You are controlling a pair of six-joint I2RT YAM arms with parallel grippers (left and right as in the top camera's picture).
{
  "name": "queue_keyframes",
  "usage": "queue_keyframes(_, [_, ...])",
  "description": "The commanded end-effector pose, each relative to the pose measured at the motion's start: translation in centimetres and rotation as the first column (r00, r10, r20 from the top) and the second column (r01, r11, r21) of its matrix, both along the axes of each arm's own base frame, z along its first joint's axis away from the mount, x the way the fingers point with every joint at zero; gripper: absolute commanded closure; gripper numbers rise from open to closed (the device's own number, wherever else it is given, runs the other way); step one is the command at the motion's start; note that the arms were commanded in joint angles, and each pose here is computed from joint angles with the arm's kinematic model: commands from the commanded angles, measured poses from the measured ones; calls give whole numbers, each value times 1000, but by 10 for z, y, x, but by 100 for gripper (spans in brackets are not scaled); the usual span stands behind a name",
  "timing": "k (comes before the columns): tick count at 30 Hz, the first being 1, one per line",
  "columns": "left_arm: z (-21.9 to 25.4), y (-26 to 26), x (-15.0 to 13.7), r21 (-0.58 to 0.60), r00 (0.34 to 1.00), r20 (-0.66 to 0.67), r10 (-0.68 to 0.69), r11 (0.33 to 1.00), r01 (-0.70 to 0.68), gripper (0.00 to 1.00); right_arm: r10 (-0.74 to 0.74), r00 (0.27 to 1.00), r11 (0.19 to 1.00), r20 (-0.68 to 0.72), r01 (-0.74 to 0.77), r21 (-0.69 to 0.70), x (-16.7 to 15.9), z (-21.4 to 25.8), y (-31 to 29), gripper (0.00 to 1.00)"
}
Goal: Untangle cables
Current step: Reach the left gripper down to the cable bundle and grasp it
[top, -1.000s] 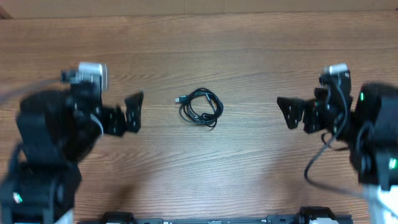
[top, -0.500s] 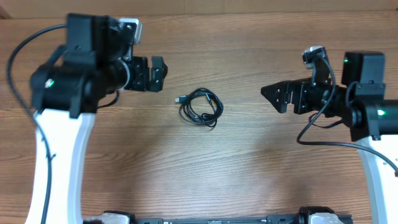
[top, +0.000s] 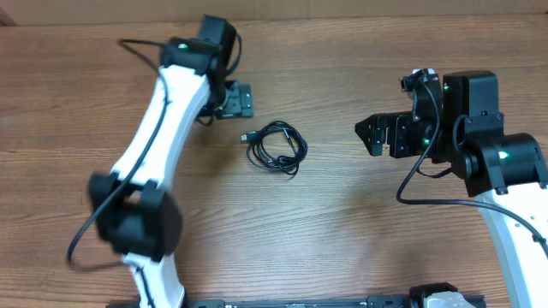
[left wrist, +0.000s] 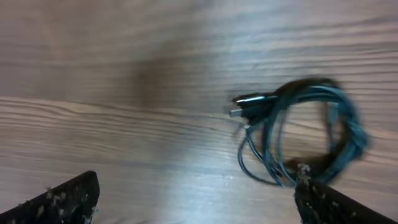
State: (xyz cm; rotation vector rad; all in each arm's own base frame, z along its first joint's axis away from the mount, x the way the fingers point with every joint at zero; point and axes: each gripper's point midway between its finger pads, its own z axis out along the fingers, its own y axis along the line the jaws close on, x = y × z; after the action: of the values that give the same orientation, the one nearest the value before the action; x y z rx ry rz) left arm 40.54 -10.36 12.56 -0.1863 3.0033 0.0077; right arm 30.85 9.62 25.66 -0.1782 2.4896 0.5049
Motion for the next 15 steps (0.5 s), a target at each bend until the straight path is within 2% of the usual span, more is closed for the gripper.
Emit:
queue_keyframes(1, [-35, -13, 1, -33, 996, -89, 23, 999, -26, 2, 0, 1000, 999, 4, 0, 37, -1, 9, 5, 0])
queue_keyframes(8, [-76, -28, -2, -80, 982, -189, 0, 997, -16, 3, 1, 1000, 999, -6, -1, 37, -3, 8, 5, 0])
queue_keyframes(15, [-67, -73, 0, -301, 968, -134, -215, 939, 167, 7, 1, 1000, 999, -10, 0, 36, -4, 7, 5, 0])
